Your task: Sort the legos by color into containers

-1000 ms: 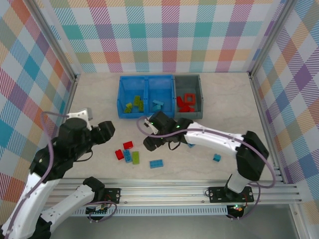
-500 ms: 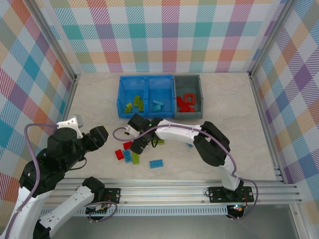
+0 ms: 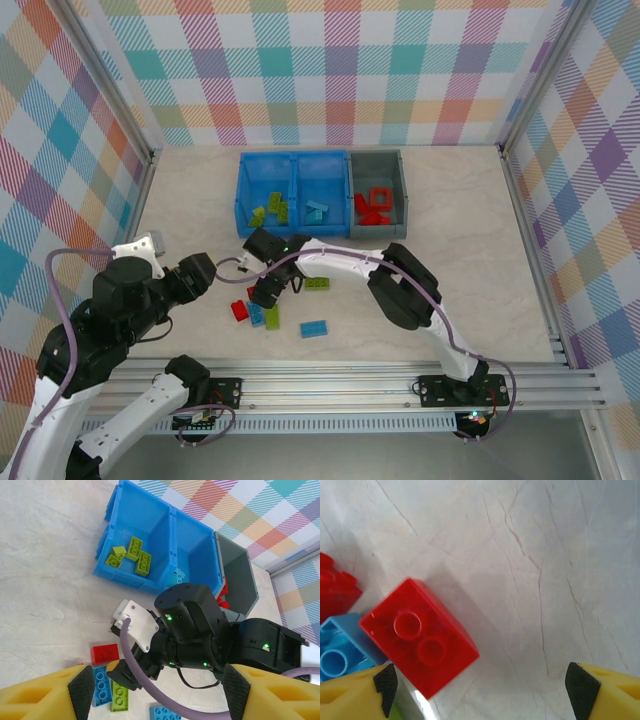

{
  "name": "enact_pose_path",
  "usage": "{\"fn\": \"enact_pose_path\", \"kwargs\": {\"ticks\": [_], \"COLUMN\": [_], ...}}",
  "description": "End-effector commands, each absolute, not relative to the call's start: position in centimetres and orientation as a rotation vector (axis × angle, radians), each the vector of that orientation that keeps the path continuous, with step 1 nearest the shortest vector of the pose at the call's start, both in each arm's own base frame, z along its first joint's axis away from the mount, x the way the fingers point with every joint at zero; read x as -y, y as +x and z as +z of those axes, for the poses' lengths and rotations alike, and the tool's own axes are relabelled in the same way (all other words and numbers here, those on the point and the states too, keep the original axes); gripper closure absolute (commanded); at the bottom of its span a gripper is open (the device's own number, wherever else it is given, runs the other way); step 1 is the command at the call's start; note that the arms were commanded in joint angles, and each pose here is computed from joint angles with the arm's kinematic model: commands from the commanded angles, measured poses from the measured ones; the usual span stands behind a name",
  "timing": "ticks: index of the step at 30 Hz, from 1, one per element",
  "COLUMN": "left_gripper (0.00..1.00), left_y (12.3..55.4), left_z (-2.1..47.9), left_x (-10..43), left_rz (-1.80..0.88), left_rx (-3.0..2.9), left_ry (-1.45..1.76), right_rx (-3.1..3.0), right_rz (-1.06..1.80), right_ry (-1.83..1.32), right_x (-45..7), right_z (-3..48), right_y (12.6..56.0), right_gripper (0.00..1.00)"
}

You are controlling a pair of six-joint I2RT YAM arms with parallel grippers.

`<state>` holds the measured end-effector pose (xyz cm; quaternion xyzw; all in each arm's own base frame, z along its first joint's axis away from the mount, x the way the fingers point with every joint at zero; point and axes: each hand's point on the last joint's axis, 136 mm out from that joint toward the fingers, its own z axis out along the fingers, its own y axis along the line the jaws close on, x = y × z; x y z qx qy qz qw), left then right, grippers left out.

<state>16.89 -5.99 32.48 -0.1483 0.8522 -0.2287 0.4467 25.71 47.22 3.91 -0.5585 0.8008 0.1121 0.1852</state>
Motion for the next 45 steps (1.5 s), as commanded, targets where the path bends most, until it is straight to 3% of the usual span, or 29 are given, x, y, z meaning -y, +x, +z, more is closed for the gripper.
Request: {"fn": "enact_pose_path", "kwargs": {"ticks": [1, 10, 22, 28, 33, 37, 41, 45], "left_gripper": [0.29, 0.29, 0.29, 0.28, 0.28, 0.28, 0.28, 0.28], "left_y": [16.5, 16.6, 16.4, 16.6, 17.9, 20.0, 22.7, 24.4], "left_z": [33.0, 33.0, 32.7, 32.6, 32.7, 32.8, 32.6, 31.6], "left_x": [5.4, 5.7, 5.5, 6.1, 9.3, 13.0, 17.3, 23.6], "left_rz": [-0.554, -0.570, -0.571, -0.592, -0.689, -0.809, -0.900, -0.865], "left_rx": [-2.097, -2.101, -2.098, -2.107, -2.160, -2.200, -2.220, -2.251], "left_ry": [-0.381, -0.374, -0.391, -0.373, -0.275, -0.200, -0.136, 0.022], "right_rx": [-2.265, -2.299, -2.374, -2.321, -2.272, -2.320, -2.405, -2.551], "right_rz": [0.326, 0.294, 0.297, 0.382, 0.472, 0.461, 0.328, 0.088], "right_ry": [-1.621, -1.548, -1.451, -1.266, -0.971, -0.650, -0.338, -0.106], "right_x": [-48.1, -49.5, -49.8, -48.4, -42.4, -33.0, -23.7, -17.7], "right_z": [3.0, 2.9, 2.6, 8.5, 16.9, 20.9, 21.5, 19.4], "right_y": [25.0, 26.5, 26.9, 28.0, 29.7, 32.3, 35.3, 38.1], "right_gripper": [0.12, 0.17, 0.61, 0.66, 0.66, 0.66, 0.66, 0.63]}}
